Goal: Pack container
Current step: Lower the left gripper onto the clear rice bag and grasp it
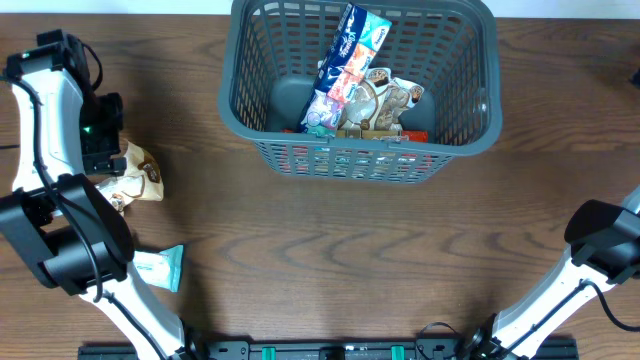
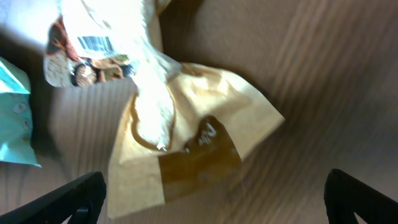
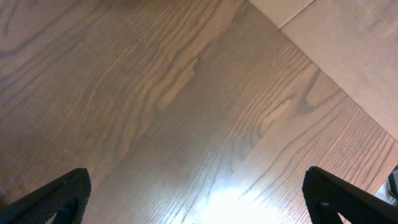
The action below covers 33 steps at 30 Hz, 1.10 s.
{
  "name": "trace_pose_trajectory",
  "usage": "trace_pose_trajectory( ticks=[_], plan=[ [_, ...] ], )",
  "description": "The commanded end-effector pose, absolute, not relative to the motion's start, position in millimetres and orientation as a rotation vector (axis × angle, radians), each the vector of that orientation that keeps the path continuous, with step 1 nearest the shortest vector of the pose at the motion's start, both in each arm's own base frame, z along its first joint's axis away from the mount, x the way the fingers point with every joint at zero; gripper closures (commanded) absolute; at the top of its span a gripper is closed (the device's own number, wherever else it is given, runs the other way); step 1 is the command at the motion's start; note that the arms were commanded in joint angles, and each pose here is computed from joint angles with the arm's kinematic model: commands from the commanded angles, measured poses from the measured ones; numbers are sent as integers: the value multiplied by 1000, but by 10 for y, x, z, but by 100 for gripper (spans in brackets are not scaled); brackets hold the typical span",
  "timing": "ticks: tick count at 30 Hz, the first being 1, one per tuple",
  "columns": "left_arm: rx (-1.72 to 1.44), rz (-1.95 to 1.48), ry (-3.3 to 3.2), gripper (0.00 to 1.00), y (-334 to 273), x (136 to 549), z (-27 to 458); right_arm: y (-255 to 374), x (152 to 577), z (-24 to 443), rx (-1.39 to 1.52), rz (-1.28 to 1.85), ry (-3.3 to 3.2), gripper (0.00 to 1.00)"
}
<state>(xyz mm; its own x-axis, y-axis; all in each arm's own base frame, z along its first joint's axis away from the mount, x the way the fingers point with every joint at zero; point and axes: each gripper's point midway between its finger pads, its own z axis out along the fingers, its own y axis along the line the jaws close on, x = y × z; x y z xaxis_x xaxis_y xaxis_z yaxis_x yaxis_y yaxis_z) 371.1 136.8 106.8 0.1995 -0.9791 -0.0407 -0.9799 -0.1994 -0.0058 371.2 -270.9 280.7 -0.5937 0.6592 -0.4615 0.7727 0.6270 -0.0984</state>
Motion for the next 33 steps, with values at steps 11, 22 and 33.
trace_pose_trajectory(
  ticks=[11,22,33],
  plan=[
    [-2657,194,1727,1,1681,3301,936,-2723,3692,2810,1160,-415,2460,1],
    [-2797,155,1616,1,1543,3231,645,-2723,3692,2810,1160,-415,2460,1],
    [-2744,178,1691,1,1548,3136,301,-2723,3692,2810,1160,-415,2460,1]
  ],
)
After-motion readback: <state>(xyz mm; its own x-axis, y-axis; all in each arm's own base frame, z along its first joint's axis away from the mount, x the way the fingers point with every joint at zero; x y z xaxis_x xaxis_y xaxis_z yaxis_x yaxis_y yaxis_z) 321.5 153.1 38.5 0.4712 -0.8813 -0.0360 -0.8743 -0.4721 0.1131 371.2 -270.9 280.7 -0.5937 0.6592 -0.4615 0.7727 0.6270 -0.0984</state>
